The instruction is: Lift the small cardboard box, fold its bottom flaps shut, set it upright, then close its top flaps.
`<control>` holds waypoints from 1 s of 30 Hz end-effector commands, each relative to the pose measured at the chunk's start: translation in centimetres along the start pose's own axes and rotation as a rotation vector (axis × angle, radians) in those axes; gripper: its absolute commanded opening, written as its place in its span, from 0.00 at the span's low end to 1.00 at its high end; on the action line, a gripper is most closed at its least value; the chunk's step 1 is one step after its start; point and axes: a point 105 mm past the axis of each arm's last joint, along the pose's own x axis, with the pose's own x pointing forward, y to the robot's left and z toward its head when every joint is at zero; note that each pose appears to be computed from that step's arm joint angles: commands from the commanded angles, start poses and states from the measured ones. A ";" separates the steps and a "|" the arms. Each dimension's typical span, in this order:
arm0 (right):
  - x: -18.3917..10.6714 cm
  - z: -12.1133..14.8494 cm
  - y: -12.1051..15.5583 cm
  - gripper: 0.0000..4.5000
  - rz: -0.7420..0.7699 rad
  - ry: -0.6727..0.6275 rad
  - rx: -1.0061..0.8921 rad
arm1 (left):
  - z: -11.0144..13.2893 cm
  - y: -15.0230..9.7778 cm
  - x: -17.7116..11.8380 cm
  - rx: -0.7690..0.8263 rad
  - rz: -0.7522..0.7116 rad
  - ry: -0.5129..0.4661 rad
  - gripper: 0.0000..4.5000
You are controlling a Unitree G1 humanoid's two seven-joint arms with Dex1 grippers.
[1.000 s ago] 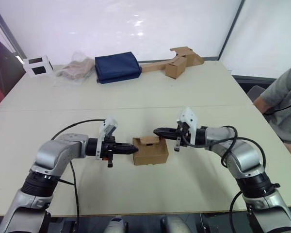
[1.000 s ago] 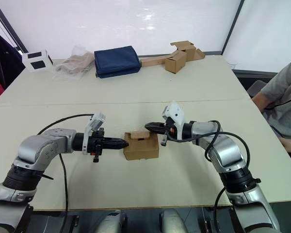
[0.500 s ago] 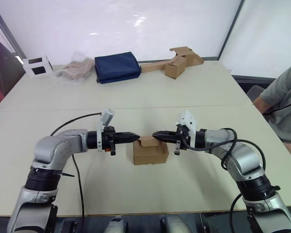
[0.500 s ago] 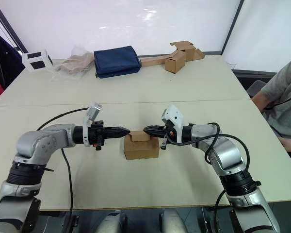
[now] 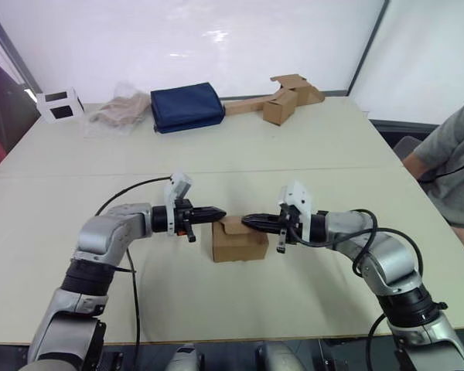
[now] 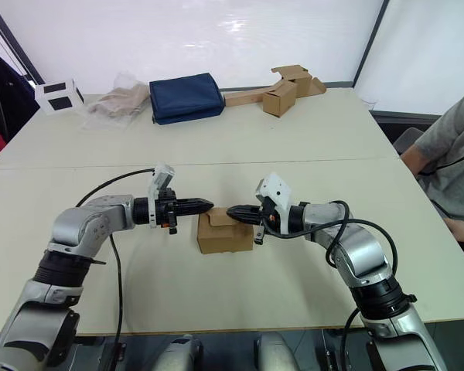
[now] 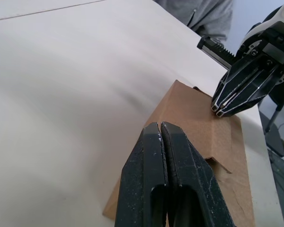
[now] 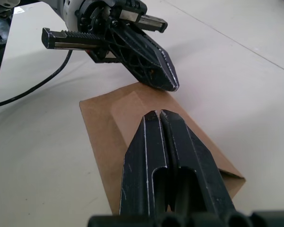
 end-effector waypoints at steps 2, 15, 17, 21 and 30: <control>-0.3 2.7 2.0 0.00 0.090 -0.112 0.022 | 0.0 -0.3 0.2 0.026 -0.014 0.017 0.01; 0.7 0.3 3.1 0.00 0.103 -0.016 0.014 | -0.1 -0.4 0.4 0.022 -0.024 0.014 0.01; 0.8 0.2 2.9 0.00 0.094 -0.025 0.034 | -0.2 -0.4 0.5 0.021 -0.022 0.011 0.01; 0.9 -0.5 2.7 0.00 0.085 0.004 0.029 | -0.2 -0.5 0.5 0.014 -0.023 0.002 0.01; 1.0 -1.5 2.5 0.00 0.072 0.034 0.024 | 0.1 -0.8 0.7 0.003 -0.033 -0.011 0.01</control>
